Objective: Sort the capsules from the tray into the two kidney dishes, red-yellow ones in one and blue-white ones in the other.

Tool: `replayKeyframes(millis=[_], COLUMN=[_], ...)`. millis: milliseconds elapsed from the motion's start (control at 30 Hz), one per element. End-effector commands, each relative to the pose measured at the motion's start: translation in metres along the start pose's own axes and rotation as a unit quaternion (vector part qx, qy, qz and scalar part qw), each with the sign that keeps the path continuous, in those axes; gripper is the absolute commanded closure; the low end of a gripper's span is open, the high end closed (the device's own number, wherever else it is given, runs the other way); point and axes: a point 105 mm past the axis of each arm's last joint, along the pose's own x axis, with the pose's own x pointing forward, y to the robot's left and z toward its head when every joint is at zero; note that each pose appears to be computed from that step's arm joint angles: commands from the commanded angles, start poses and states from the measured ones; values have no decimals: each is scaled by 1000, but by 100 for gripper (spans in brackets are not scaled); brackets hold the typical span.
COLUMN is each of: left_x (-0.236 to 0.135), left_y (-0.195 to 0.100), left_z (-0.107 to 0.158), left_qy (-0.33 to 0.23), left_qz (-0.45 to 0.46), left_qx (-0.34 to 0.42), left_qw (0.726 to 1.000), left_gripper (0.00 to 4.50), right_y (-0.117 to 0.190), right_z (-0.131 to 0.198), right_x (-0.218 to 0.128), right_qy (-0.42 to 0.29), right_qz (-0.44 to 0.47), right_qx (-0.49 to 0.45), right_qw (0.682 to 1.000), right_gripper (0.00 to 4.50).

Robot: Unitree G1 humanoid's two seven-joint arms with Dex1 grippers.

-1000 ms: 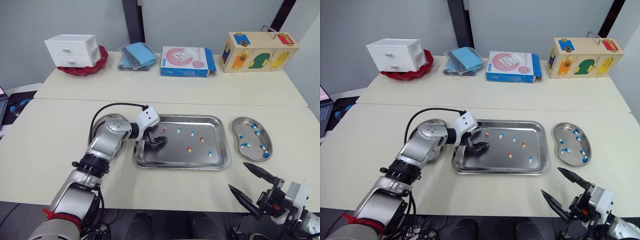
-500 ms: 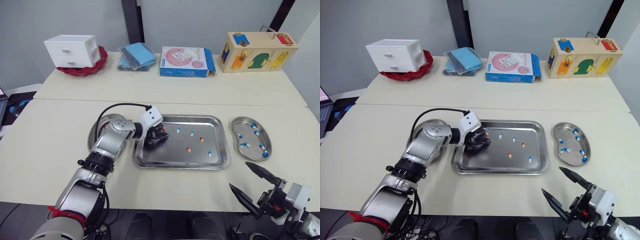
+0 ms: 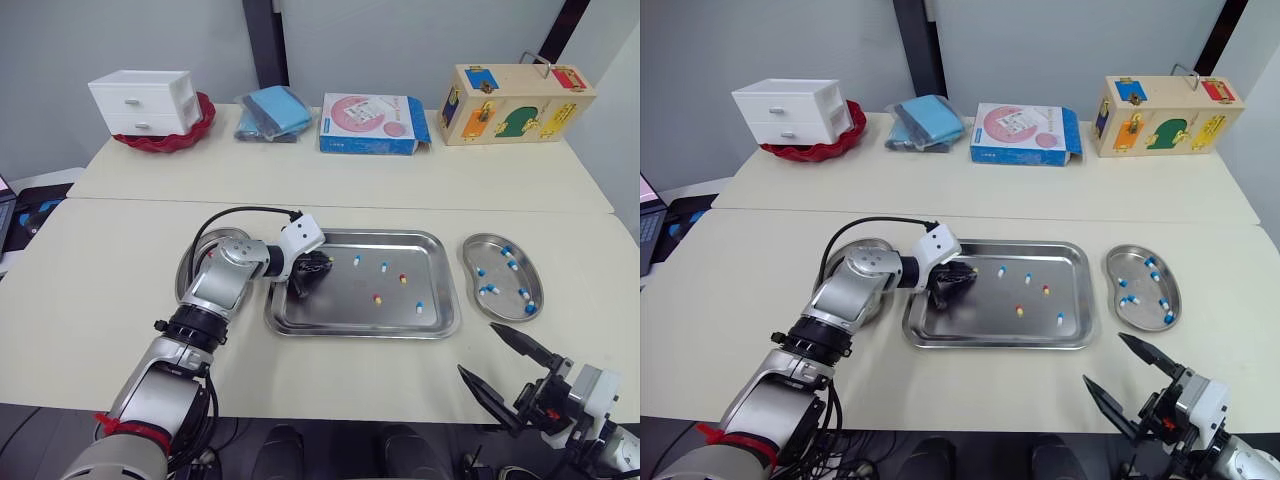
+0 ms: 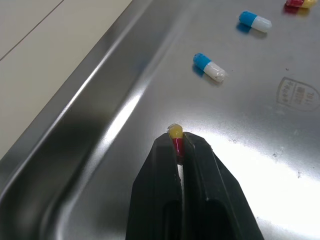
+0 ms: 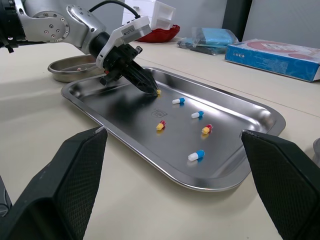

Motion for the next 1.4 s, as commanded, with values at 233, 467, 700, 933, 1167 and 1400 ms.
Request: replayKeyframes(millis=[233,467,700,933,1167,1400], left_x=[-39,-79,-129,-169,-178,-175], left_y=[8,12,16,29,31,33], left_z=[17,5,-18,-37,-44,-48], left_qy=[-15,-6,30,52,59,62], left_qz=[29,90,174,259,289,292], left_qx=[12,-11,-53,-89,-99,-103], left_qw=[999,996,983,960,950,949], left_gripper=[446,446,446,446,446,446], right_y=[6,6,5,3,-1,-2], right_z=[12,10,9,6,7,9], right_x=[4,7,8,14,21,22], right_qy=[-21,-16,-5,-1,-4,-5], right_qz=[46,81,125,160,169,165], right_qx=[-19,-14,0,6,5,4], right_qw=[999,996,992,987,986,986], right_gripper=[0,0,0,0,0,0])
